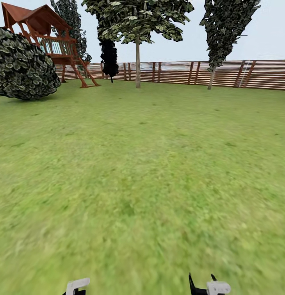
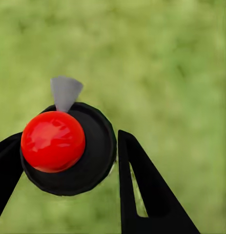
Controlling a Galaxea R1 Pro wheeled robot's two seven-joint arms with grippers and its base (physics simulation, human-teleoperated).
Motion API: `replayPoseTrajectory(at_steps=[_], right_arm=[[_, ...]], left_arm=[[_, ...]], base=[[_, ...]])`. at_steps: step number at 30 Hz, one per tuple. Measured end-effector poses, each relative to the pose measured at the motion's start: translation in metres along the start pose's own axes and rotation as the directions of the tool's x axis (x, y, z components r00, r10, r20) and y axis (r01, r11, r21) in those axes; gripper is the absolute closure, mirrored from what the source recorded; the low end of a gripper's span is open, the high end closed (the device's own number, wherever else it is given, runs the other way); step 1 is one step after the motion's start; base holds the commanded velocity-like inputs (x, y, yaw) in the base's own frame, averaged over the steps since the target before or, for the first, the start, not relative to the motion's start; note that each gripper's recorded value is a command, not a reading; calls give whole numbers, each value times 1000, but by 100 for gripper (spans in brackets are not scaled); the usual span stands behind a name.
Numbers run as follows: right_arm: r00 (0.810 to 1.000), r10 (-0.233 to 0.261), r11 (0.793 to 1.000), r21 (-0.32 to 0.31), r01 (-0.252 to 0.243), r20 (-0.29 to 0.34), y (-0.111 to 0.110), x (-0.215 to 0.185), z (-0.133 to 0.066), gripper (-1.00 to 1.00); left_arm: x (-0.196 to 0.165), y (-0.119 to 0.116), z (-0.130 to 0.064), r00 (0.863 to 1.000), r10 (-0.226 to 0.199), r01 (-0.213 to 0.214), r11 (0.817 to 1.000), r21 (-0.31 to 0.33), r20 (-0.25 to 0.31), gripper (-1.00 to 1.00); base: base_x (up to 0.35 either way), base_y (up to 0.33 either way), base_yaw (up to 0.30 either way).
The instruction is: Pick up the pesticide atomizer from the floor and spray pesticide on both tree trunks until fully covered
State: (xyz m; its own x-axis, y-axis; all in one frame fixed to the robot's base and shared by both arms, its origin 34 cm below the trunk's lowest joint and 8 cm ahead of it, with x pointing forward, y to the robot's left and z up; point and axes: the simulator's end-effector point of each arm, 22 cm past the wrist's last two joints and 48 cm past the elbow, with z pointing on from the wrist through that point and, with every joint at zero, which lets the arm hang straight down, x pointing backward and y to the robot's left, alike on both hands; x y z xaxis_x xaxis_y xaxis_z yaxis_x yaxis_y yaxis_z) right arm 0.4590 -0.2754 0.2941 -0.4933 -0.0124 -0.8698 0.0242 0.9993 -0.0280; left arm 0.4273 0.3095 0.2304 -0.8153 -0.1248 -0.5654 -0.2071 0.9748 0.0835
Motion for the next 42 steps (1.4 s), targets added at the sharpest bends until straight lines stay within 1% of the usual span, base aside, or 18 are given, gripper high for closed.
replayPoseTrajectory(at_steps=[1, 2, 4, 6, 9, 11, 42], right_arm=[[999, -1, 1000, 0, 1, 34, 0, -5, -3, -100], [999, 0, 1000, 0, 0, 50, 0, -8, -4, -100], [998, 1, 1000, 1, -1, 62, 0, -10, -6, -100], [998, 2, 1000, 0, -2, 57, 0, -7, -7, -100], [1000, 9, 1000, -8, -9, 14, 5, 11, -18, -100], [1000, 10, 1000, -8, -10, 9, 6, 13, -20, -100], [1000, 10, 1000, -8, -10, 7, 6, 14, -21, -100]], left_arm=[[0, 0, 0, 1000, 0, 0, 1000, 0, 0, 100], [0, 0, 0, 1000, 0, 0, 1000, 0, 0, 100], [0, 0, 0, 1000, 0, 0, 1000, 0, 0, 100], [0, 0, 0, 1000, 0, 0, 1000, 0, 0, 100], [0, 0, 0, 1000, 0, 0, 1000, 0, 0, 100], [0, 0, 0, 1000, 0, 0, 1000, 0, 0, 100], [0, -1, 0, 1000, 0, 0, 1000, 2, 0, 100]], base=[[338, 0, 0], [338, 0, 0], [338, 0, 0], [338, 0, 0], [338, 0, 0], [338, 0, 0], [338, 0, 0]])
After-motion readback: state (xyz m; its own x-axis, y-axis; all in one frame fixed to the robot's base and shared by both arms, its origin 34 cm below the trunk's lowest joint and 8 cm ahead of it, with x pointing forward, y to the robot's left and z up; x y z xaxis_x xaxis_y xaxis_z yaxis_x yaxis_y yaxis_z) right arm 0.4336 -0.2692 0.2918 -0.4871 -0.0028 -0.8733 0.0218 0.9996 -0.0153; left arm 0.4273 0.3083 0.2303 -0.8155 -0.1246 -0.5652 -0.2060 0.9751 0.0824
